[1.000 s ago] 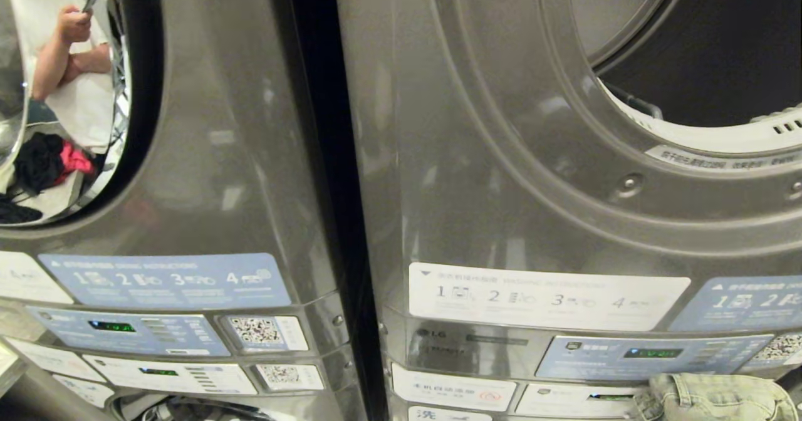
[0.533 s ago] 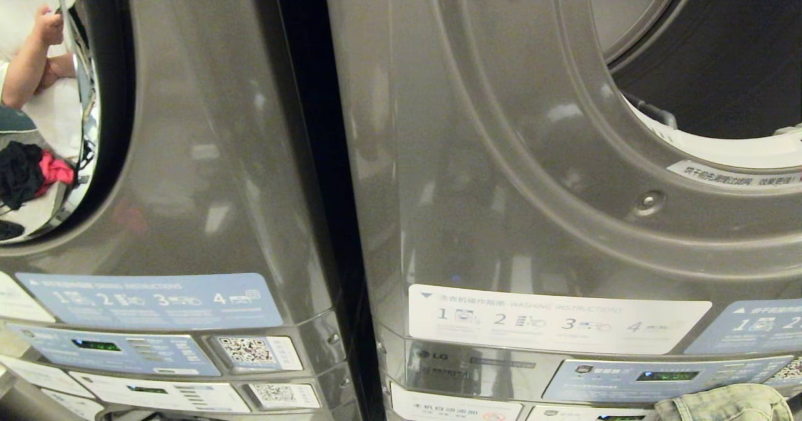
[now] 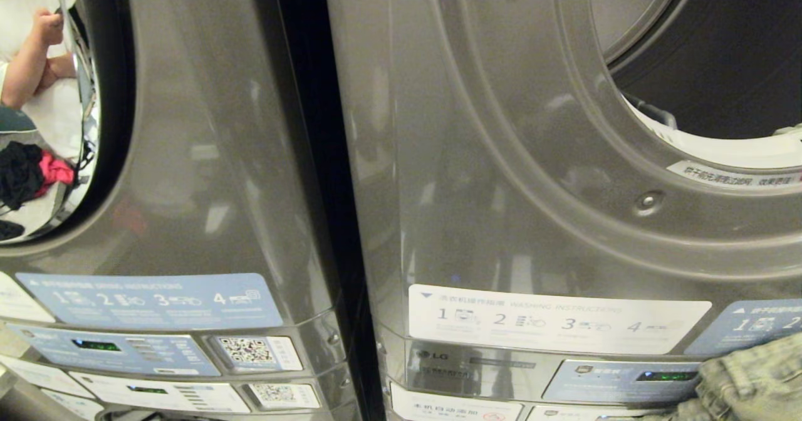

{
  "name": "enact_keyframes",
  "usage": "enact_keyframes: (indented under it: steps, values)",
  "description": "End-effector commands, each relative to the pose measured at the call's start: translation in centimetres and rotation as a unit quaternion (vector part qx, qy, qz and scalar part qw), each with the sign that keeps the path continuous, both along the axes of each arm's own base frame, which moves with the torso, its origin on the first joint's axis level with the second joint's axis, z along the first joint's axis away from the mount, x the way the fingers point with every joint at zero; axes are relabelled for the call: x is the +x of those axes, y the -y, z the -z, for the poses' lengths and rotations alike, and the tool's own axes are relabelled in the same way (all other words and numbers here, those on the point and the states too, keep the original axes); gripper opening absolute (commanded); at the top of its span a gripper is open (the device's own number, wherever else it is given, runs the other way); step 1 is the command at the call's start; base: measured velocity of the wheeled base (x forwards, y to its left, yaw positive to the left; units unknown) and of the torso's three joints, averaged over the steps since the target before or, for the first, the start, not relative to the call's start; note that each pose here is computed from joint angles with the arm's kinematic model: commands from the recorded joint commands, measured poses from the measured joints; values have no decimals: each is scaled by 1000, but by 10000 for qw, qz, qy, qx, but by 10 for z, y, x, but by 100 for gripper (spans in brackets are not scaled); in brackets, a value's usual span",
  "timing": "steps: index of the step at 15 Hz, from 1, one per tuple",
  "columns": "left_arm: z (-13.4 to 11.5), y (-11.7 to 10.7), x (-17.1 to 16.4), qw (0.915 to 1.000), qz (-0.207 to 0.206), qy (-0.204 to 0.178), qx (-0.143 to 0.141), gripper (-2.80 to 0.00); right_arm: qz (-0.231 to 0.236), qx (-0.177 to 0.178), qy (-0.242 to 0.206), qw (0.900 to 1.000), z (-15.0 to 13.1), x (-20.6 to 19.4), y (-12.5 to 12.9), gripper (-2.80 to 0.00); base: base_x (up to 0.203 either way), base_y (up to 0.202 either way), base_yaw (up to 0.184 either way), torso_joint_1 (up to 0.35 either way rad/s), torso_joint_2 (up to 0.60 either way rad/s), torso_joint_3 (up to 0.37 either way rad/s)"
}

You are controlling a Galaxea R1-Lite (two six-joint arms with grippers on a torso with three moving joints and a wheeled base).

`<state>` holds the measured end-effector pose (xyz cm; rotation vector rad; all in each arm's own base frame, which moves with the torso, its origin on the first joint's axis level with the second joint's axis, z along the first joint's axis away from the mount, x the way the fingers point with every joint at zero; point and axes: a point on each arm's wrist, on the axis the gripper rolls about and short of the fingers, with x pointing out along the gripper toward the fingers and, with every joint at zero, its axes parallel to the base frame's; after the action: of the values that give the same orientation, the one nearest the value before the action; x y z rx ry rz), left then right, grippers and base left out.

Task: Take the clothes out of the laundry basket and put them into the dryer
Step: Put the clothes in the dryer

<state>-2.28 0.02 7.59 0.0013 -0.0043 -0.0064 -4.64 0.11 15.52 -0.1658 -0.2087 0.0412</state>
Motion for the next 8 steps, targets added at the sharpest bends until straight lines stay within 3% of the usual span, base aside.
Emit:
enact_keyframes:
  steps: [1, 5, 8]
  values:
    - [0, 0, 0, 10000, -1, 2, 1, -280, -18, -33, 186, 9998, -74, 4, 0, -280, 0, 0, 0, 0, 0, 0]
    - [0, 0, 0, 10000, -1, 2, 9, -280, -93, -73, 375, 9992, -225, 98, -1, -280, 0, 0, 0, 0, 0, 0]
    - [0, 0, 0, 10000, -1, 2, 1, -280, -211, -90, 1084, 9938, -294, 197, -5, -280, 0, 0, 0, 0, 0, 0]
